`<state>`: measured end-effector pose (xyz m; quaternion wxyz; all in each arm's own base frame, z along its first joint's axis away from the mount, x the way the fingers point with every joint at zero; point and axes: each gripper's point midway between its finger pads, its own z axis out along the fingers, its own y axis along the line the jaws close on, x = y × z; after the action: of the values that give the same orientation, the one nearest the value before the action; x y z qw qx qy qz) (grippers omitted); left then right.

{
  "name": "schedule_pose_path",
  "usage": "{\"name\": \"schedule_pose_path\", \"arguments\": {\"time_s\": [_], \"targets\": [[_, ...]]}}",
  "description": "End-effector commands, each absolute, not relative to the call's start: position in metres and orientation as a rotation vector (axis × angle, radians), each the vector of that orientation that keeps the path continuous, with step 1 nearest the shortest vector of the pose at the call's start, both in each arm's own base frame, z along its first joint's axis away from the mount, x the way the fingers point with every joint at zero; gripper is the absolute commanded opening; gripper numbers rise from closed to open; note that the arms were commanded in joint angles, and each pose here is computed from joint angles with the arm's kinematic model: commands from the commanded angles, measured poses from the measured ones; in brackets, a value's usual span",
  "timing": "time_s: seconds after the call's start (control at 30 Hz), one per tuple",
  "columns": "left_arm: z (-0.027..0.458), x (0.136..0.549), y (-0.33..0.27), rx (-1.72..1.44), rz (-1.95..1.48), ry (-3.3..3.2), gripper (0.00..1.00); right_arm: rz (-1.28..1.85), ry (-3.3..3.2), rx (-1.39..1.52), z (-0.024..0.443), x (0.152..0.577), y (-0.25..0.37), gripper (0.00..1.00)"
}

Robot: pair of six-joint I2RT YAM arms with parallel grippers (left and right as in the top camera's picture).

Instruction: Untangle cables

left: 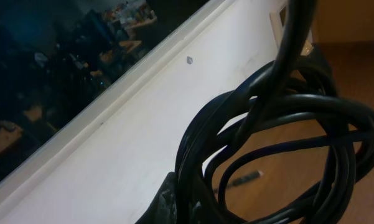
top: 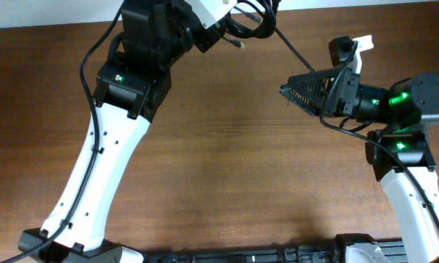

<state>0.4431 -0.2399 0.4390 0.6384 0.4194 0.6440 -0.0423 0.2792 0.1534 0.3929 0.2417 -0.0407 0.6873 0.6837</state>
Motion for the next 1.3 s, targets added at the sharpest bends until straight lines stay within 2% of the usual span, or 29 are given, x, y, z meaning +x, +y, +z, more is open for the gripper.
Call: {"name": "schedule_pose_path", "arguments": {"time_s": [0.0, 0.1, 0.2, 0.43, 0.6, 0.7, 0.9, 1.0, 1.17, 1.27], "targets": [[0.453, 0.449, -0.223, 0.862, -0.038, 1.489, 0.0, 1.843, 1.835, -0.228, 0.405, 0.269, 0.156, 0.99], [0.461, 0.47, -0.192, 0.593, 0.039, 1.571, 0.0, 1.842, 1.833, -0.226, 0.405, 0.27, 0.156, 0.99], [0.466, 0.481, -0.196, 0.421, -0.103, 1.574, 0.0, 1.834, 1.828, -0.235, 0.405, 0.27, 0.156, 0.99], [0.443, 0.487, -0.219, 0.413, -0.277, 1.631, 0.0, 1.827, 1.82, -0.238, 0.406, 0.27, 0.156, 0.99], [0.432, 0.43, -0.29, 0.777, -0.699, 1.589, 0.0, 1.784, 1.77, -0.304, 0.407, 0.28, 0.155, 0.99], [0.409, 0.408, -0.308, 0.947, -0.69, 1.602, 0.0, 1.764, 1.743, -0.338, 0.405, 0.288, 0.155, 0.99], [0.395, 0.415, -0.301, 1.0, -0.521, 1.614, 0.0, 1.732, 1.704, -0.383, 0.41, 0.286, 0.153, 0.99], [0.394, 0.418, -0.292, 1.022, -0.492, 1.608, 0.0, 1.636, 1.655, -0.361, 0.417, 0.295, 0.129, 0.99], [0.407, 0.376, -0.29, 1.19, -0.873, 1.455, 0.0, 1.449, 1.628, -0.199, 0.417, 0.314, 0.06, 0.99], [0.423, 0.347, -0.287, 1.281, -1.071, 1.309, 0.0, 1.309, 1.614, -0.353, 0.409, 0.308, 0.051, 0.99]]}}
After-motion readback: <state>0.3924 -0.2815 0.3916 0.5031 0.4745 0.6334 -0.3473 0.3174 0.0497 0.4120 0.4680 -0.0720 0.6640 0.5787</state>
